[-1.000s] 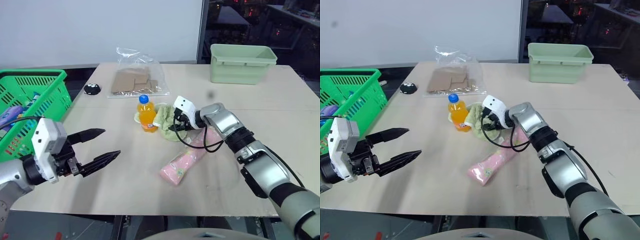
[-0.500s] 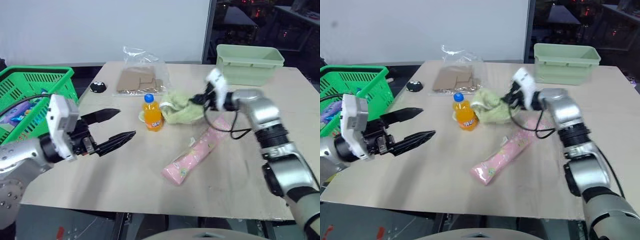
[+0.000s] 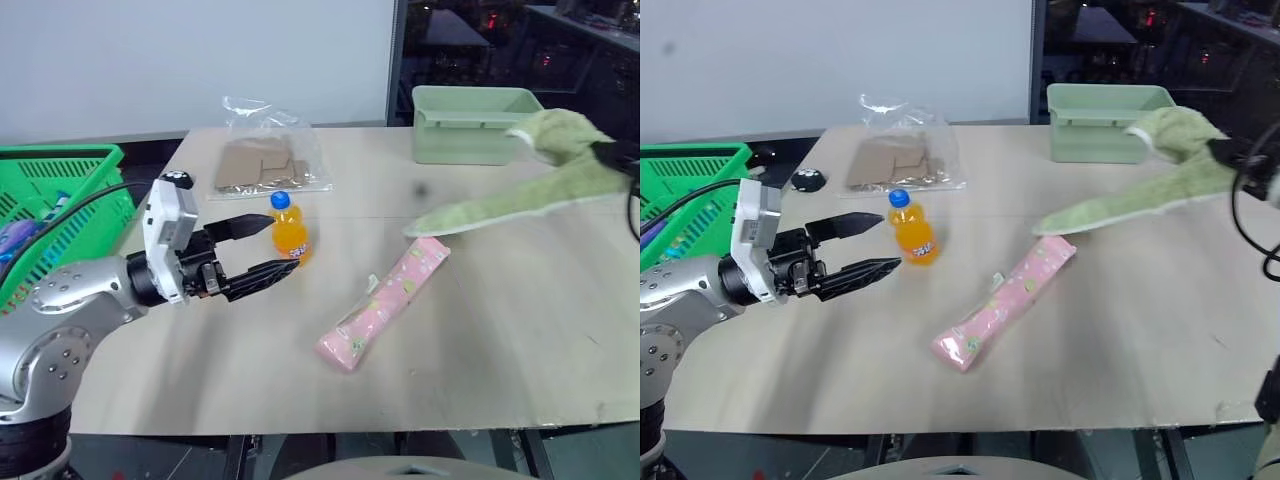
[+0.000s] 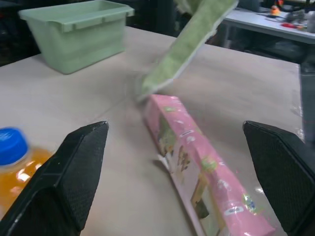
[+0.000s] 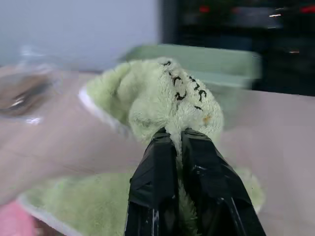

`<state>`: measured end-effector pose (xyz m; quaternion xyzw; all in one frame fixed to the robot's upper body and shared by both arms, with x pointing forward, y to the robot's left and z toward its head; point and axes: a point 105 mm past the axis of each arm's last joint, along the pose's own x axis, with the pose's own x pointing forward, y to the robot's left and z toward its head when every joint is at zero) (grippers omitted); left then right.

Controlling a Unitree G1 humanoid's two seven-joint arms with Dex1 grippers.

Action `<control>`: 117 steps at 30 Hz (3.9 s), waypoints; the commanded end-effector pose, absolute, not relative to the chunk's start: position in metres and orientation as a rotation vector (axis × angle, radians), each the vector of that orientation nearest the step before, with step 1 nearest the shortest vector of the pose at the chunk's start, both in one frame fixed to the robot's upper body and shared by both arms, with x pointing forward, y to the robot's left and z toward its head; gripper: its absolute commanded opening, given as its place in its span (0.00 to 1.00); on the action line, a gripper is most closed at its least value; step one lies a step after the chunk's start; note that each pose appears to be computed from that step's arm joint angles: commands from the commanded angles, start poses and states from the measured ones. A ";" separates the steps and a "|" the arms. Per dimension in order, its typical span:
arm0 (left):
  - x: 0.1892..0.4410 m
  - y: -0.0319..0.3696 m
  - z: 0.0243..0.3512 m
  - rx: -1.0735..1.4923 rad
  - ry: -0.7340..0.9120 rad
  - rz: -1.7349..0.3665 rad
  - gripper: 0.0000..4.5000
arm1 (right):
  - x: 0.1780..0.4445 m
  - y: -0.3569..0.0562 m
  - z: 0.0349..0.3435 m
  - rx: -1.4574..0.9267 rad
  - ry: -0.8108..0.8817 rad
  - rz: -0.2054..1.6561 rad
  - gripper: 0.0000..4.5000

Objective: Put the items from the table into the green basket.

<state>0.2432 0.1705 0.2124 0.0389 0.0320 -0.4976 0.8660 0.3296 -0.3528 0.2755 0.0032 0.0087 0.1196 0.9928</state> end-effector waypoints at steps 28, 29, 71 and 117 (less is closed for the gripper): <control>0.243 0.172 0.201 0.146 0.101 -1.064 1.00 | 0.276 -0.250 0.208 -0.174 0.150 0.849 0.99; 0.243 0.172 0.198 0.154 0.114 -1.065 1.00 | 0.269 -0.241 0.196 -0.186 0.201 0.890 0.99; 0.270 0.100 0.066 0.540 0.528 -0.771 0.88 | 0.228 -0.225 0.167 -0.274 0.334 0.986 1.00; 0.336 0.114 0.269 0.419 -0.113 -0.667 0.00 | 0.272 -0.203 0.258 -0.048 -0.172 1.057 1.00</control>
